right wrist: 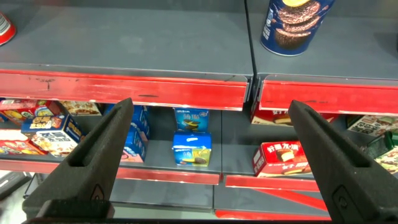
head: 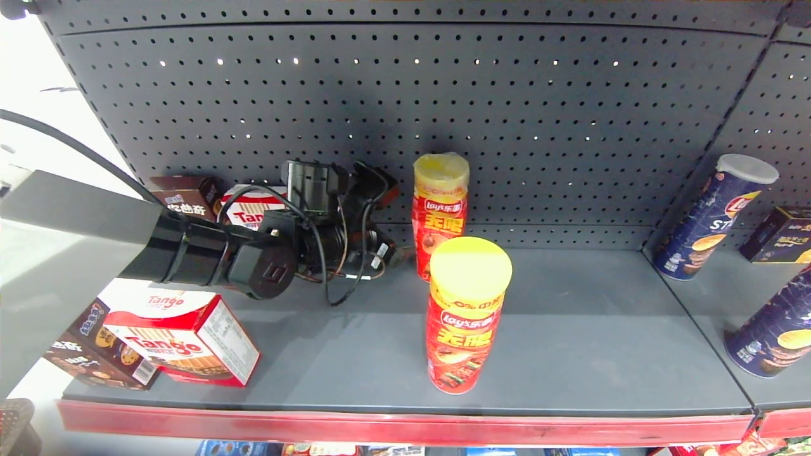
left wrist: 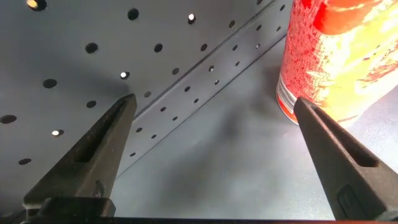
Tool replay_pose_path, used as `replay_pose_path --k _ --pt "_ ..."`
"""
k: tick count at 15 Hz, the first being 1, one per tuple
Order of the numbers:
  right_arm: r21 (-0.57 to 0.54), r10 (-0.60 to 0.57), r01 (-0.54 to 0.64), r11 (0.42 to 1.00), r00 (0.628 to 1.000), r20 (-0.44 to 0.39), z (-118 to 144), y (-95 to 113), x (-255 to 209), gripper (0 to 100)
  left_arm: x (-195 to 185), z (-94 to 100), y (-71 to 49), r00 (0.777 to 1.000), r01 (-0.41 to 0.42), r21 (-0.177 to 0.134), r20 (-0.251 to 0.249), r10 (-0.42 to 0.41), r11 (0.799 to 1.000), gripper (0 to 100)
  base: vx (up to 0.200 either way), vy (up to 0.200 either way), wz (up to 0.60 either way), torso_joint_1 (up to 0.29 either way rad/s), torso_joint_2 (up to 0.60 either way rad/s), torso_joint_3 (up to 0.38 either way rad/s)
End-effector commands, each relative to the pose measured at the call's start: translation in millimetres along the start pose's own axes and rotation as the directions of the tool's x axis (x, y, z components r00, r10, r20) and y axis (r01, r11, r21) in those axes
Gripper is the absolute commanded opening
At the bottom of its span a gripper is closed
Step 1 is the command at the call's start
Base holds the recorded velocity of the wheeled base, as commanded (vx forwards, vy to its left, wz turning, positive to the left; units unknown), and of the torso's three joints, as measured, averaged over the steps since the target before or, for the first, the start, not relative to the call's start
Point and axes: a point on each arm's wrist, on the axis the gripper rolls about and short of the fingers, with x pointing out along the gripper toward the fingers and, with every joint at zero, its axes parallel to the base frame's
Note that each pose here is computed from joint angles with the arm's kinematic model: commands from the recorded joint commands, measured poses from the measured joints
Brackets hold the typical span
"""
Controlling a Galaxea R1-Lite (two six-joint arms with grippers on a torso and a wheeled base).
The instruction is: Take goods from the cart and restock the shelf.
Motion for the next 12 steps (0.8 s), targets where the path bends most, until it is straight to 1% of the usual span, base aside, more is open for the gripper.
replay_pose_path --k 1,2,3,4,5,6,8,9,10,11,12 --pt "-0.001 0.001 -0.001 1.000 1.000 -0.002 0.0 0.0 0.1 100 -9.0 9.4 7.7 0.998 -0.033 0.008 0.053 0.033 0.999 100 0.000 0.000 0.00 0.000 0.00 0.000" --pt "-0.001 0.001 -0.001 1.000 1.000 -0.002 0.0 0.0 0.1 100 -18.2 17.0 8.0 0.996 -0.038 -0.005 0.075 0.038 0.999 100 0.000 0.000 0.00 0.000 0.00 0.000" --pt "-0.001 0.001 -0.001 1.000 1.000 -0.002 0.0 0.0 0.1 100 -24.8 21.8 10.1 0.995 -0.045 -0.011 0.090 0.046 0.999 100 0.000 0.000 0.00 0.000 0.00 0.000" --pt "-0.001 0.001 -0.001 1.000 1.000 -0.002 0.0 0.0 0.1 100 -46.2 37.2 11.5 0.989 -0.054 -0.011 0.134 0.055 0.998 100 0.000 0.000 0.00 0.000 0.00 0.000" --pt "-0.001 0.001 -0.001 1.000 1.000 -0.002 0.0 0.0 0.1 100 -62.1 46.8 11.7 0.985 -0.057 -0.027 0.163 0.060 0.998 100 0.000 0.000 0.00 0.000 0.00 0.000" --pt "-0.001 0.001 -0.001 1.000 1.000 -0.002 0.0 0.0 0.1 100 -82.2 61.1 5.3 0.977 -0.038 -0.060 0.208 0.050 0.997 100 0.000 0.000 0.00 0.000 0.00 0.000" --pt "-0.001 0.001 -0.001 1.000 1.000 -0.002 0.0 0.0 0.1 100 -124.2 82.5 -5.0 0.959 -0.017 -0.141 0.279 0.056 0.990 100 0.000 0.000 0.00 0.000 0.00 0.000" --pt "-0.001 0.001 -0.001 1.000 1.000 -0.002 0.0 0.0 0.1 100 -126.3 83.3 -5.2 0.957 -0.016 -0.142 0.284 0.056 0.990 100 0.000 0.000 0.00 0.000 0.00 0.000" --pt "-0.001 0.001 -0.001 1.000 1.000 -0.002 0.0 0.0 0.1 100 -168.7 78.9 -8.7 0.952 -0.012 -0.166 0.300 0.062 0.986 100 0.000 0.000 0.00 0.000 0.00 0.000" --pt "-0.001 0.001 -0.001 1.000 1.000 -0.002 0.0 0.0 0.1 100 -199.5 70.7 -11.1 0.949 -0.020 -0.170 0.308 0.072 0.985 100 0.000 0.000 0.00 0.000 0.00 0.000" --pt "-0.001 0.001 -0.001 1.000 1.000 -0.002 0.0 0.0 0.1 100 -230.0 57.5 -16.8 0.947 -0.007 -0.175 0.315 0.063 0.984 100 0.000 0.000 0.00 0.000 0.00 0.000"
